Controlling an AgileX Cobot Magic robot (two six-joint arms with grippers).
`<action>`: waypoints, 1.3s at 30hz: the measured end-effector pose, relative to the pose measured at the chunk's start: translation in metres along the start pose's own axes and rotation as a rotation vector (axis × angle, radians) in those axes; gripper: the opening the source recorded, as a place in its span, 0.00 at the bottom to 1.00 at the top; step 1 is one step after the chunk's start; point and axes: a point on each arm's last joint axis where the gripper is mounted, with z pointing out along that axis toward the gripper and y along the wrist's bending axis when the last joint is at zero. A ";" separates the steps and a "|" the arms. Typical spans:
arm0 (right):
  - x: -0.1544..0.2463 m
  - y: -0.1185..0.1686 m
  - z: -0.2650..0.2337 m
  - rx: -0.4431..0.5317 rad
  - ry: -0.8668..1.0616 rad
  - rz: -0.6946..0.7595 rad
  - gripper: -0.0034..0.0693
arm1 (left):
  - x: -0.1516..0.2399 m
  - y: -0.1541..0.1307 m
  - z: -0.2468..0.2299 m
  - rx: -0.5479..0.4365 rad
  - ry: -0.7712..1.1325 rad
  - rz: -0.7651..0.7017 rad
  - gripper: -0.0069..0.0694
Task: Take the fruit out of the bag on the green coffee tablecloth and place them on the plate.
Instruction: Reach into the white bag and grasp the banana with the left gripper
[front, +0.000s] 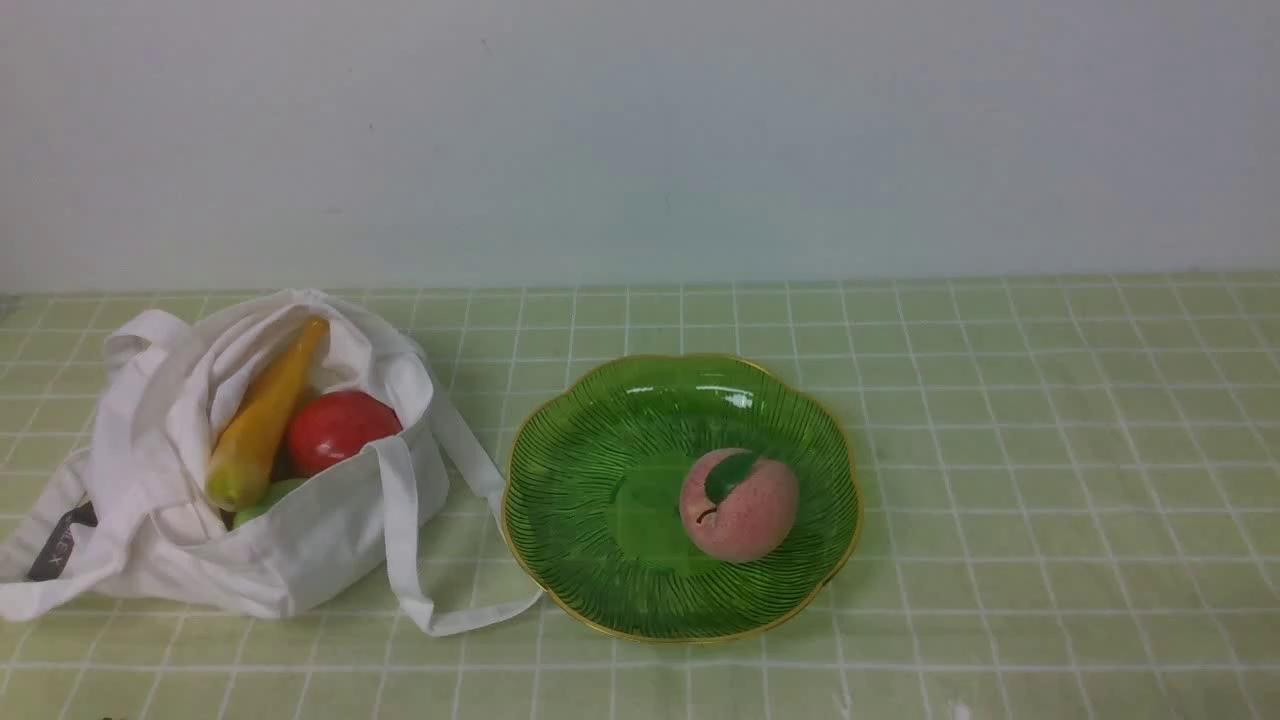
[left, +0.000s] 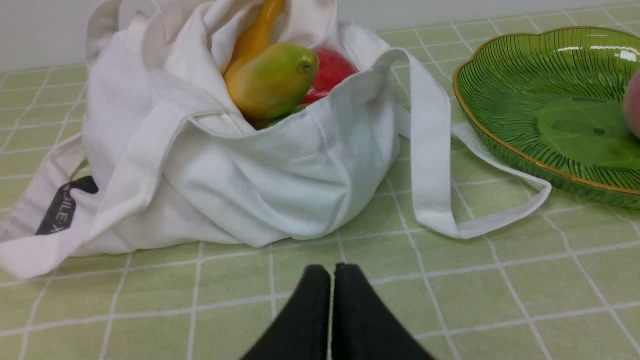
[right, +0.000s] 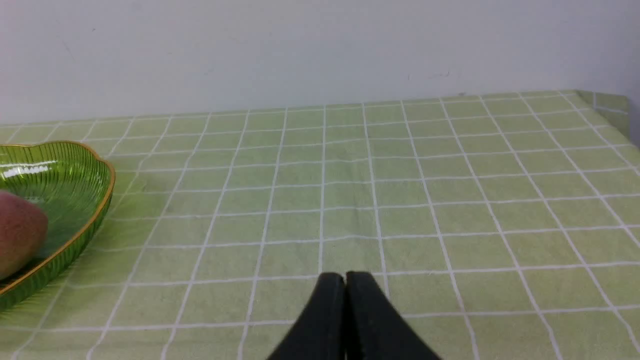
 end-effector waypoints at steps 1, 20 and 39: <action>0.000 0.000 0.000 0.000 0.000 0.000 0.03 | 0.000 0.000 0.000 0.000 0.000 0.000 0.08; 0.000 0.000 0.000 0.000 0.000 0.000 0.03 | 0.000 0.000 0.000 0.000 0.000 0.000 0.08; 0.000 0.000 0.000 0.000 0.000 0.000 0.03 | -0.029 0.002 -0.005 0.020 -0.327 -0.242 0.08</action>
